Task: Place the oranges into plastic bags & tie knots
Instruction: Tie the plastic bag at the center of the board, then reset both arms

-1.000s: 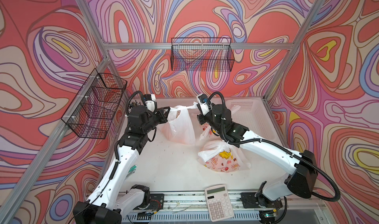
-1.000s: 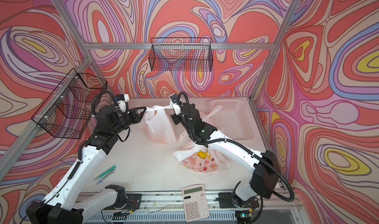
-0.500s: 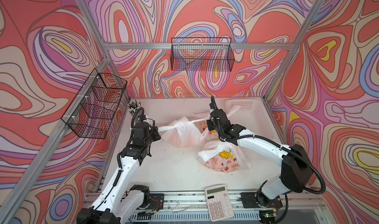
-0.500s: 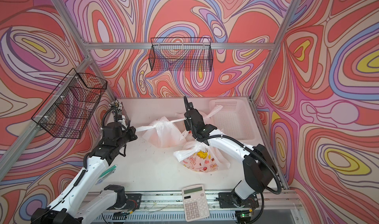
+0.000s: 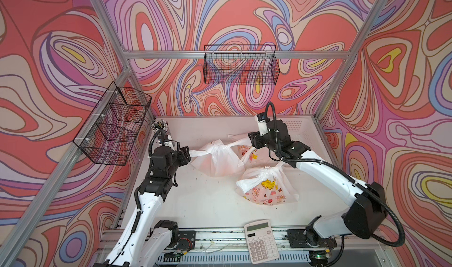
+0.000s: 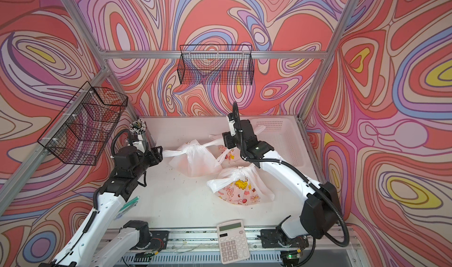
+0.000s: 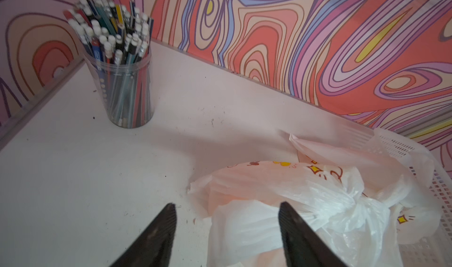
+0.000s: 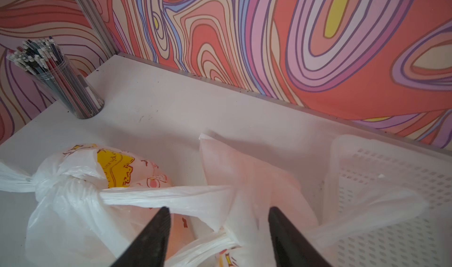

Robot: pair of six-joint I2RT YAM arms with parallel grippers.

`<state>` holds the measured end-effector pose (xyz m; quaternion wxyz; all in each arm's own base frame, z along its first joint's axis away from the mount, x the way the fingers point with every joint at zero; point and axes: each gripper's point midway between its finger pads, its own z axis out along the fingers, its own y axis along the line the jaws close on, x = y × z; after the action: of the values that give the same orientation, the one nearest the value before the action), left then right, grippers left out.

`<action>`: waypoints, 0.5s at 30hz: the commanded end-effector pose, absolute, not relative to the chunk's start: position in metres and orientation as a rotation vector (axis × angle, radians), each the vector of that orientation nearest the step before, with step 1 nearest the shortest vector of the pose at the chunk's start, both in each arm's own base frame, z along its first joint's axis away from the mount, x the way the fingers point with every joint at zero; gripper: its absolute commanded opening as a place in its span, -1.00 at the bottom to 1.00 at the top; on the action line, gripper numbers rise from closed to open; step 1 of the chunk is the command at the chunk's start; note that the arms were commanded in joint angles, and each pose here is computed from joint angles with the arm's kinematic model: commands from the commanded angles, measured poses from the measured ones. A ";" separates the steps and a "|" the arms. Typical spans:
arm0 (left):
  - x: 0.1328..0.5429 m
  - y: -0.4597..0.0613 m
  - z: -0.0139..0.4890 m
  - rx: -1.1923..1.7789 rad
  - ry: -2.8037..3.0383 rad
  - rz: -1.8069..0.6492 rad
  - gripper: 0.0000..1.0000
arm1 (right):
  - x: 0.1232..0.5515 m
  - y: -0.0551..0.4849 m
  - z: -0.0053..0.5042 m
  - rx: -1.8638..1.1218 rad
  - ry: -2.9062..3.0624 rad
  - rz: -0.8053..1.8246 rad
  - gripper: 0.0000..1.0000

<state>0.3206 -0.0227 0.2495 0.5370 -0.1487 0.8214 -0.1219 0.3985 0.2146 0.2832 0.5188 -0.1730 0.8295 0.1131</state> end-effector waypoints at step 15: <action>0.296 0.046 0.205 -0.467 1.931 0.194 1.00 | 0.402 -0.025 0.208 0.237 1.987 0.109 0.96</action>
<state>0.2928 0.0330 0.2044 0.5298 -0.1878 0.8258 0.0448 0.3925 -0.0134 0.1979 0.4932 0.0765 0.8658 0.0348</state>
